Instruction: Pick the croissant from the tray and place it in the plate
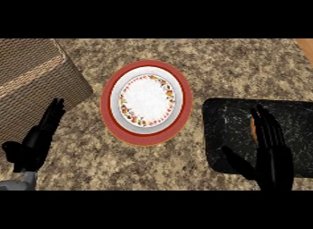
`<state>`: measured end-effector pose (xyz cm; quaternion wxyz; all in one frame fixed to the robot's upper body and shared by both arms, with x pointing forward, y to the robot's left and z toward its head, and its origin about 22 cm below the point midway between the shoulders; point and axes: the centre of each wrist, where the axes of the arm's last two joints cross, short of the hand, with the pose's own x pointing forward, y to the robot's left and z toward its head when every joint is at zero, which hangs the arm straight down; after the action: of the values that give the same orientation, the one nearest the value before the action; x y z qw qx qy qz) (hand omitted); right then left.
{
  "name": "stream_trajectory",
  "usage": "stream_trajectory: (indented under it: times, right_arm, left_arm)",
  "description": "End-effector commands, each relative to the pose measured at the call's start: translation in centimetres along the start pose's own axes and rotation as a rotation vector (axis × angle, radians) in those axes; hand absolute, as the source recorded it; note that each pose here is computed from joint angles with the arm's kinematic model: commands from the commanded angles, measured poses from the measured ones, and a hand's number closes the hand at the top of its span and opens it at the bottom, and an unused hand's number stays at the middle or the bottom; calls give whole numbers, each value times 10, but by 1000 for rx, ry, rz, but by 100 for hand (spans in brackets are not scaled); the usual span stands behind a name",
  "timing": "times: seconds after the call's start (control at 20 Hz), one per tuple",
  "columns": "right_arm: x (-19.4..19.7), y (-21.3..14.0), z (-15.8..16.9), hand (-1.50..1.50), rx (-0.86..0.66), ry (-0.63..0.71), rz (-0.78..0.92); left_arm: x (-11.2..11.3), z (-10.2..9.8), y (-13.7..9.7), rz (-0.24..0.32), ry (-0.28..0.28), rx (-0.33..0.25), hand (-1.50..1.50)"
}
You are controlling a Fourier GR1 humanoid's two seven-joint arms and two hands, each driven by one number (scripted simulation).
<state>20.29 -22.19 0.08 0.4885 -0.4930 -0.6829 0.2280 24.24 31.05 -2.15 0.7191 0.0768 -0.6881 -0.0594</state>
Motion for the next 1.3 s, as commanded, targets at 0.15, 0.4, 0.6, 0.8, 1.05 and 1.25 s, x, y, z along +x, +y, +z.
stream_trajectory:
  times: [0.15,0.4,0.6,0.8,1.05,1.25]
  right_arm:
    - [8,-28,6,-150,194,185,309]
    - [52,-44,-3,-150,292,295,387]
    - [57,-66,-25,-150,347,365,400]
    - [49,-46,-8,-150,355,429,462]
    - [52,-34,-30,-150,413,479,560]
    - [21,-43,-44,-150,452,488,535]
  left_arm:
    - [10,-10,-11,6,-4,28,0]
    - [-1,-2,-5,1,15,-6,0]
    - [-2,-4,-12,-2,4,-21,0]
    - [1,-6,14,15,-7,-16,0]
    - [10,-19,-16,14,-5,-13,0]
    - [1,-8,-20,-13,-8,-22,0]
